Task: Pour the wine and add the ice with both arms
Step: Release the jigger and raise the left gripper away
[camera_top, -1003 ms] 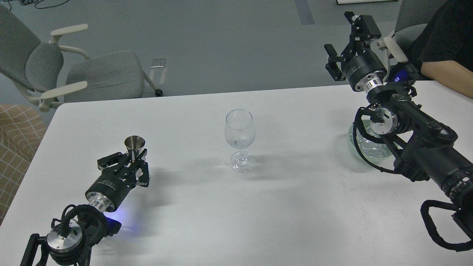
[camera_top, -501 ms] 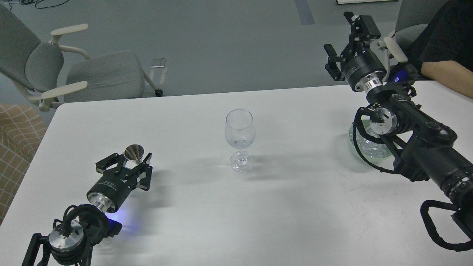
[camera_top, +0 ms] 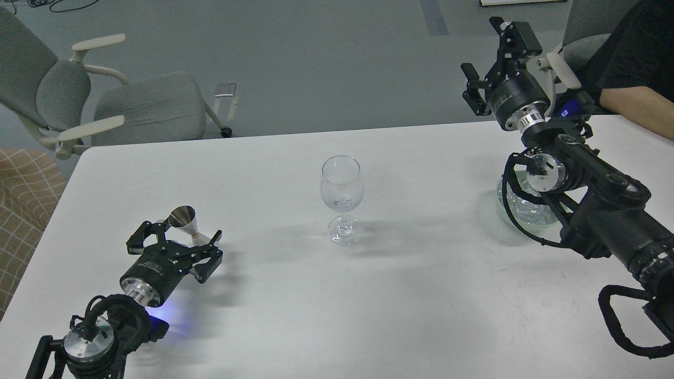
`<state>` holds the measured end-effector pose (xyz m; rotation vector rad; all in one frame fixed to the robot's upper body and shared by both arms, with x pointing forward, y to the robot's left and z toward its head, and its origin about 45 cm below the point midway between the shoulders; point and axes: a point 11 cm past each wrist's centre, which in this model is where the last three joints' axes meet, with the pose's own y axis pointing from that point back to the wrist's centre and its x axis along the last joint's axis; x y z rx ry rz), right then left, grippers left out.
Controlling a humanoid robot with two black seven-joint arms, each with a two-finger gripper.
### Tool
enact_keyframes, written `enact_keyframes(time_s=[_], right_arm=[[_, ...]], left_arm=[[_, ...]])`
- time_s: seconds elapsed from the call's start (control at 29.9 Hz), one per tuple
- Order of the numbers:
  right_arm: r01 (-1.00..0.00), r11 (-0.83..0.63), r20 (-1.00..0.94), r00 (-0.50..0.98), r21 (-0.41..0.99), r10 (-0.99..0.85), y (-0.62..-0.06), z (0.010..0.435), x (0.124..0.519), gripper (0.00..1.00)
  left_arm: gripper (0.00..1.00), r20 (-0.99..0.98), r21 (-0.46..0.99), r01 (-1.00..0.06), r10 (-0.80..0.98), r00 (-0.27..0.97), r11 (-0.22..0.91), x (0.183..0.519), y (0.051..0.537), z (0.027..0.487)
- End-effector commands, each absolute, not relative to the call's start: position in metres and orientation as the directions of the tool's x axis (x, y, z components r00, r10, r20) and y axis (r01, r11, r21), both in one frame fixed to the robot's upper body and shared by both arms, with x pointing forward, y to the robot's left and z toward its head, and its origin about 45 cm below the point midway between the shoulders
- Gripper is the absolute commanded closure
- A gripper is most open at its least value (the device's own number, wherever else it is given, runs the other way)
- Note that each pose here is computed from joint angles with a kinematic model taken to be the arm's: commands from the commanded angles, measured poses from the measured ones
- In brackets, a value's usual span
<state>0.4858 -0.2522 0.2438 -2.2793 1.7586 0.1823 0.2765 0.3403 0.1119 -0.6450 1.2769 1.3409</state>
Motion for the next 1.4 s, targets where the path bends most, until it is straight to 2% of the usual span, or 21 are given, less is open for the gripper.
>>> enact_keyframes(time_s=[0.0,0.17,0.27,0.43,0.53,0.57,0.64,0.74,0.77,0.9,1.0,1.17,1.24,1.37], right_arm=[[-0.964,-0.235,-0.252,0.26,-0.125,-0.932,-0.253,0.244,0.486,0.0],[-0.964,-0.235,-0.25,0.26,-0.125,-0.933,-0.254,0.244,0.486,0.0],[-0.963,-0.237,-0.251,0.263,-0.126,-0.932,-0.254,0.244,0.486,0.0],[-0.963,-0.237,-0.249,0.262,-0.127,-0.932,-0.254,0.244,0.486,0.0],[-0.963,-0.237,-0.249,0.262,-0.127,-0.932,-0.254,0.244,0.486,0.0],[-0.963,-0.237,-0.249,0.262,-0.127,-0.932,-0.254,0.244,0.486,0.0],[-0.962,-0.239,-0.247,0.265,-0.13,-0.932,-0.255,0.245,0.486,0.0],[-0.962,-0.239,-0.234,0.265,-0.135,-0.935,-0.259,0.249,0.486,0.0],[-0.962,-0.239,-0.233,0.265,-0.135,-0.935,-0.259,0.249,0.486,0.0],[-0.948,-0.291,-0.16,0.309,-0.127,-0.937,-0.262,0.252,0.48,0.0],[-0.934,-0.342,-0.085,0.351,-0.106,-0.932,-0.265,0.254,0.474,0.0],[-0.907,-0.42,0.155,0.41,-0.034,-0.899,-0.298,0.258,0.453,0.0],[-0.903,-0.43,0.209,0.418,-0.014,-0.884,-0.308,0.258,0.445,0.0],[-0.887,-0.458,0.439,0.435,0.059,-0.786,-0.348,0.271,0.419,0.0]], left_arm=[[0.02,-0.901,0.324,-0.931,0.355,-0.249,0.168,0.264,0.359,0.109],[0.02,-0.884,0.323,-0.936,0.398,-0.246,0.139,0.235,0.383,0.103],[0.02,-0.85,0.285,-0.951,0.49,-0.193,0.119,0.219,0.413,0.115],[0.02,-0.773,0.232,-0.967,0.624,-0.115,0.108,0.211,0.456,0.135],[0.02,-0.686,0.214,-0.976,0.717,-0.125,0.034,0.217,0.498,0.163],[0.02,-0.686,0.214,-0.976,0.717,-0.125,0.034,0.217,0.498,0.164],[0.02,-0.594,0.143,-0.99,0.799,-0.093,-0.009,0.236,0.522,0.2],[0.02,-0.454,0.042,-0.999,0.89,-0.046,-0.03,0.263,0.53,0.239],[0.02,-0.454,0.042,-0.999,0.89,-0.046,-0.03,0.263,0.531,0.239],[0.02,-0.305,-0.126,-0.992,0.952,0.033,-0.006,0.308,0.518,0.29],[0.02,-0.289,-0.185,-0.982,0.952,0.096,0.043,0.331,0.501,0.311],[0.03,-0.201,-0.166,-0.967,0.953,0.225,0.193,0.368,0.452,0.321],[0.03,-0.157,-0.15,-0.965,0.958,0.24,0.217,0.374,0.443,0.321],[0.02,-0.117,-0.143,-0.957,0.955,0.271,0.254,0.385,0.424,0.324]])
